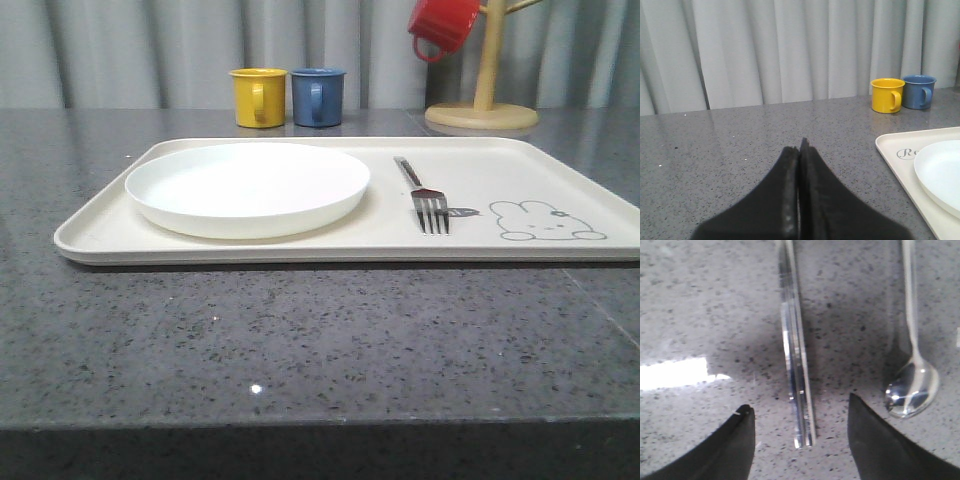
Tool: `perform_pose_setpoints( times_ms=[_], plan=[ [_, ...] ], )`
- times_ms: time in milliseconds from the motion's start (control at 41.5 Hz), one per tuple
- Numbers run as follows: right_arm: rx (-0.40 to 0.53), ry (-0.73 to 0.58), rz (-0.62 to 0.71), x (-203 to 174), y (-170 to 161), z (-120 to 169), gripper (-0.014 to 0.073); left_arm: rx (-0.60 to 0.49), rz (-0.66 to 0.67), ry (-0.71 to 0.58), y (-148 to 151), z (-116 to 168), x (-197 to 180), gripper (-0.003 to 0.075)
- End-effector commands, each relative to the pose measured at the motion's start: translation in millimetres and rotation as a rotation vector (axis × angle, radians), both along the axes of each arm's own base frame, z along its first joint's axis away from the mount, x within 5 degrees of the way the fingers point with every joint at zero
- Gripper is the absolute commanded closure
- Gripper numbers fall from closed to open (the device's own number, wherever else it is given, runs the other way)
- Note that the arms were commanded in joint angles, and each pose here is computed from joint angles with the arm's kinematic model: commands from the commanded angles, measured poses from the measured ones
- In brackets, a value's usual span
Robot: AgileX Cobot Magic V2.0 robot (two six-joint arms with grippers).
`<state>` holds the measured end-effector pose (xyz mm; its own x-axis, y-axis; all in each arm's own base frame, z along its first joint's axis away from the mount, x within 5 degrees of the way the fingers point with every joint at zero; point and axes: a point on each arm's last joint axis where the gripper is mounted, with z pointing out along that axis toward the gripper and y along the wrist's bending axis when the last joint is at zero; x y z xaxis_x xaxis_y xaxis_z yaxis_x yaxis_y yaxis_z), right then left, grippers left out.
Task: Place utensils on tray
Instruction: 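Move the right gripper back and grasp the metal chopsticks, then carry the chopsticks onto the tray beside the fork and release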
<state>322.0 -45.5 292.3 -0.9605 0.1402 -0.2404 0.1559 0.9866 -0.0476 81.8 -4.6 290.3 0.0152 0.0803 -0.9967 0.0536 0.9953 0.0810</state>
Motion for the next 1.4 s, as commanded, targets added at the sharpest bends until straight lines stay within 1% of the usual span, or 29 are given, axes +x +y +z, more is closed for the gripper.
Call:
perform_pose_setpoints(
  times_ms=[0, 121, 289, 506, 771, 868, 1109, 1205, 1278, 1374],
  plan=[
    [-0.001, -0.088, 0.015, -1.6, -5.7, 17.1, 0.0152, -0.018, 0.009, -0.110, 0.9, 16.6, -0.8, 0.0739],
    [0.032, -0.072, 0.024, 4.9, -4.2, 7.6, 0.0152, -0.018, 0.009, -0.113, 1.0, 16.8, -0.8, 0.0739],
    [0.048, -0.034, 0.025, 14.0, -4.7, -8.7, 0.0152, -0.018, 0.009, -0.113, 1.0, 16.8, -0.8, 0.0739],
    [0.048, -0.034, 0.025, 18.8, -5.4, -14.9, 0.0152, -0.018, 0.009, -0.113, 1.0, 16.8, -0.8, 0.0739],
    [0.055, 0.008, 0.024, 21.2, -5.8, -24.4, 0.0158, -0.018, 0.009, -0.113, 1.0, 16.8, -0.8, 0.0739],
    [0.056, 0.012, 0.024, 20.9, -5.7, -24.2, 0.0232, -0.018, 0.009, -0.113, 1.0, 16.8, -0.8, 0.0739],
    [0.056, 0.016, 0.024, 20.6, -5.7, -24.2, 0.0516, -0.018, 0.009, -0.113, 1.0, 16.8, -0.8, 0.0739],
    [0.057, 0.019, 0.024, 20.4, -5.7, -23.5, 0.0610, -0.018, 0.009, -0.113, 1.0, 16.8, -0.8, 0.0739],
    [0.057, 0.021, 0.024, 20.5, -5.7, -19.7, 0.0641, -0.018, 0.009, -0.113, 1.0, 16.8, -0.8, 0.0739],
    [0.060, 0.007, 0.004, 19.2, -5.5, -5.3, 0.0643, -0.018, 0.009, -0.113, 1.0, 16.8, -0.8, 0.0739]
  ],
)
